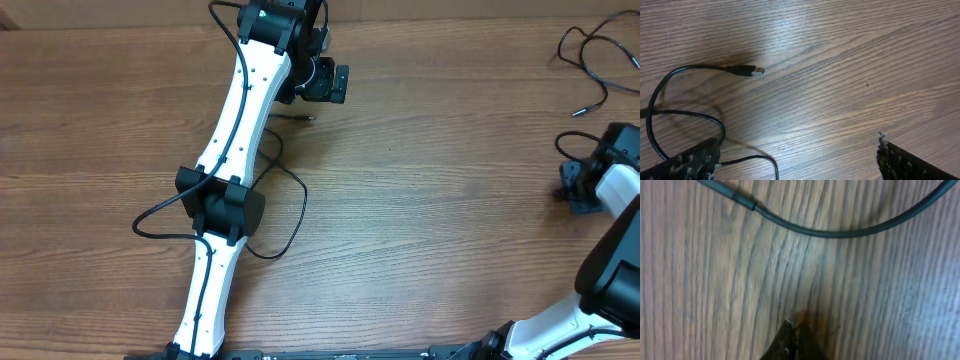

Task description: Untangle cables

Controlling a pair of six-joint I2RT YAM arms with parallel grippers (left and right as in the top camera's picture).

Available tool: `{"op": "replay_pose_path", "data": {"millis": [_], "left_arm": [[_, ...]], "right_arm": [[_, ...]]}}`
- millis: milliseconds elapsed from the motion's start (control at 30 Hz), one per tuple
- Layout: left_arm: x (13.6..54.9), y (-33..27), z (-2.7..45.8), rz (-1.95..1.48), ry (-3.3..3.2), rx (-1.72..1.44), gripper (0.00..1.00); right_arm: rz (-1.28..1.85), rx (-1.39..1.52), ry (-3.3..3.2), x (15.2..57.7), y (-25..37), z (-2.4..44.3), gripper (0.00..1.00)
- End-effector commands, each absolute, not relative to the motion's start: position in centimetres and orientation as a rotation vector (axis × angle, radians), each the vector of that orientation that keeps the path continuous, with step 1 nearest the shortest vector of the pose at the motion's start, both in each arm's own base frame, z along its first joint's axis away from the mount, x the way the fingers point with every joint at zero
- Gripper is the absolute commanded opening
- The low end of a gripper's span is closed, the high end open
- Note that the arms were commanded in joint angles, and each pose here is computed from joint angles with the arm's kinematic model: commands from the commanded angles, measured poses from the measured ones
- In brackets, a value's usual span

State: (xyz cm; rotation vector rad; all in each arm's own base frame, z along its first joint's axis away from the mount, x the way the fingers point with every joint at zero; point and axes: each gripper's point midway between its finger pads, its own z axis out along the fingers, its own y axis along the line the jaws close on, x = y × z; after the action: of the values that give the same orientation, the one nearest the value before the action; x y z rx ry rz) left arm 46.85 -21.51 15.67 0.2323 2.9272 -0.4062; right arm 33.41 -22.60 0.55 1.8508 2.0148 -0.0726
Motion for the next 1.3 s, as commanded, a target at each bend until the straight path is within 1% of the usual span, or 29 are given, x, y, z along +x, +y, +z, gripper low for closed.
{"op": "replay_pose_path", "data": {"millis": [0,133,300,600,867,1100,1267], "left_arm": [[46.5,-21.7,16.5,-0.401,2.914,0.26,0.99],[46.4,-21.6,16.5,-0.4,2.916,0.261,1.0],[46.4,-21.6,16.5,-0.399,2.916,0.266,1.0],[46.3,-21.6,16.4,-0.397,2.922,0.265,1.0],[45.8,-21.4,16.3,-0.392,2.942,0.263,1.0],[45.4,-21.3,16.2,-0.386,2.961,0.262,1.0],[45.5,-21.3,16.2,-0.388,2.957,0.262,1.0]], "right_arm": [[-0.114,1.889,1.966,32.0,-23.3,-0.5,0.04],[-0.119,1.908,1.899,30.8,-24.6,-1.5,0.04],[-0.123,1.908,1.84,30.5,-26.2,-1.7,0.04],[-0.145,1.766,1.855,32.2,-28.2,-2.8,0.04],[-0.143,1.755,1.783,32.8,-30.2,-4.5,0.04],[-0.179,1.752,1.706,31.7,-33.5,-3.7,0.04],[-0.158,1.693,1.757,31.8,-34.6,-3.0,0.04]]}}
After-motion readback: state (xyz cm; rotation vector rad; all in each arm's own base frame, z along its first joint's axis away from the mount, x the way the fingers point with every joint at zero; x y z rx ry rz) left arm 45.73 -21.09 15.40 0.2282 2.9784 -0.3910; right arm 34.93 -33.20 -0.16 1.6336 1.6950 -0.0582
